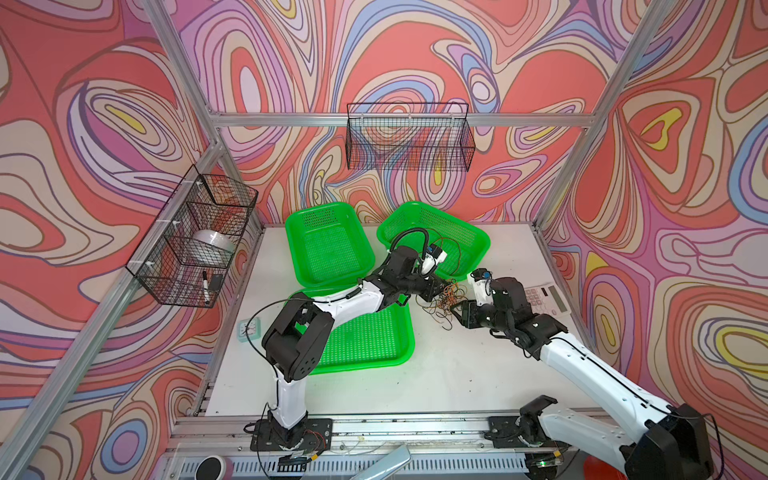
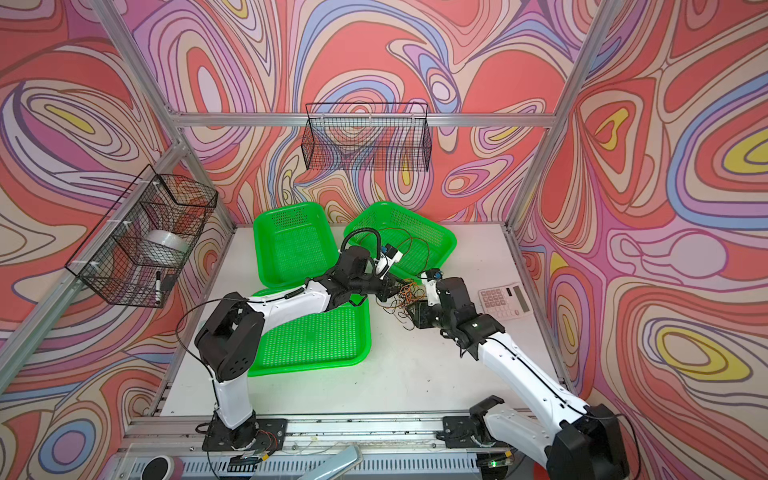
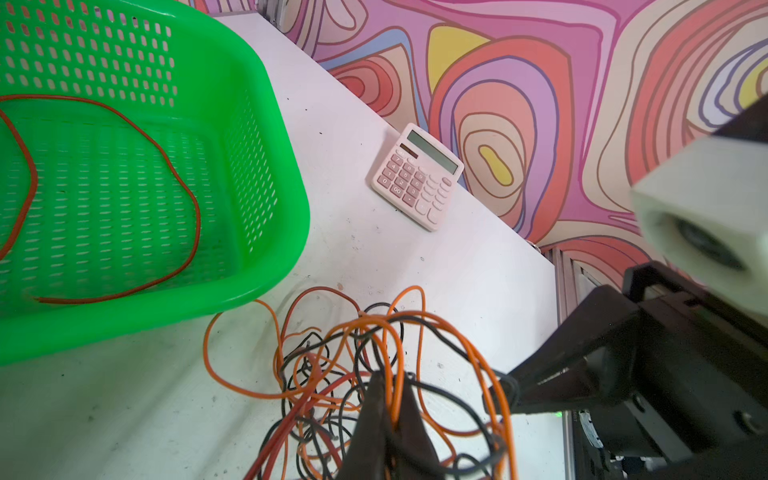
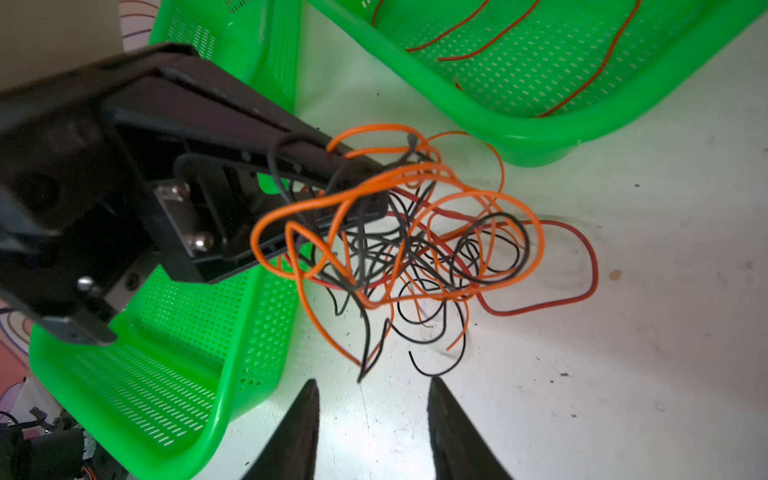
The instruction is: Untangle the cables
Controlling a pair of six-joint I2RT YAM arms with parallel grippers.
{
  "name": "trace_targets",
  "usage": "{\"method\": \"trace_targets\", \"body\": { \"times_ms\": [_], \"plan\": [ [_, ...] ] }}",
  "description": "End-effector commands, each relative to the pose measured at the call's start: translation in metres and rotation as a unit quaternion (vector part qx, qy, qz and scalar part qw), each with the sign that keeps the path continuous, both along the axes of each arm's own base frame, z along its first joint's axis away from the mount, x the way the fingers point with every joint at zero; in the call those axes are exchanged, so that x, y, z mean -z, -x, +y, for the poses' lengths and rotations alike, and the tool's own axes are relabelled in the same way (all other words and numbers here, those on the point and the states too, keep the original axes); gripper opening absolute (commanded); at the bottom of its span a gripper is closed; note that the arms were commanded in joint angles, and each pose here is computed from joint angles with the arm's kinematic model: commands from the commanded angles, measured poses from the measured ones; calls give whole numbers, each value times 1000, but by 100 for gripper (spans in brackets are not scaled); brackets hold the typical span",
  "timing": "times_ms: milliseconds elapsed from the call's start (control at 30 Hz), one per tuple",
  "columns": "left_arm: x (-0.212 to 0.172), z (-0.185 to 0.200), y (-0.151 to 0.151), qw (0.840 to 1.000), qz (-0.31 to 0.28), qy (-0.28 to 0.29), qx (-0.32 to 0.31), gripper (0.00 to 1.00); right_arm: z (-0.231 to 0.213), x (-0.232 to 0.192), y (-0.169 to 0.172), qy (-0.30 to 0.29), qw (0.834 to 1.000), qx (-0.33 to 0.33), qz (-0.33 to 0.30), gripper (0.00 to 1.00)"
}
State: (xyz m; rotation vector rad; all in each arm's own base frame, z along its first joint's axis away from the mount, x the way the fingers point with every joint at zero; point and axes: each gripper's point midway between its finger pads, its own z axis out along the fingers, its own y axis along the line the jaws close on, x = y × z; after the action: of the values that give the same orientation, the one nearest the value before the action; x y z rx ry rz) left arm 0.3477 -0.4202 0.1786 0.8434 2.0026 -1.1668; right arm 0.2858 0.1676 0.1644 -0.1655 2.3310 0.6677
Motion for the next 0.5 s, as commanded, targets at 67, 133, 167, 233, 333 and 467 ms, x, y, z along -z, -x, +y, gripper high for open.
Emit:
{"method": "trace_targets", "body": {
  "times_ms": [67,133,167,233,333,467],
  "plan": [
    [-33,0,1,1000,-16,22,-3,0,18,-3,-10,-25,999,-23,-10,44],
    [-35,-1,0,1000,-17,24,-4,0,16,1,-12,-19,1000,-15,-8,44],
    [-35,-1,0,1000,-17,24,-4,0,14,4,-14,-13,1000,-10,-7,42],
    [-38,0,-1,999,-20,26,-6,0,13,5,-16,-7,1000,-5,-7,31],
    [-35,0,-4,1000,-23,18,-12,0,12,-4,-16,-5,1000,-8,-17,6],
    [-30,2,-10,999,-25,2,-19,0,8,-26,-11,-3,999,-10,-45,0]
  ]
}}
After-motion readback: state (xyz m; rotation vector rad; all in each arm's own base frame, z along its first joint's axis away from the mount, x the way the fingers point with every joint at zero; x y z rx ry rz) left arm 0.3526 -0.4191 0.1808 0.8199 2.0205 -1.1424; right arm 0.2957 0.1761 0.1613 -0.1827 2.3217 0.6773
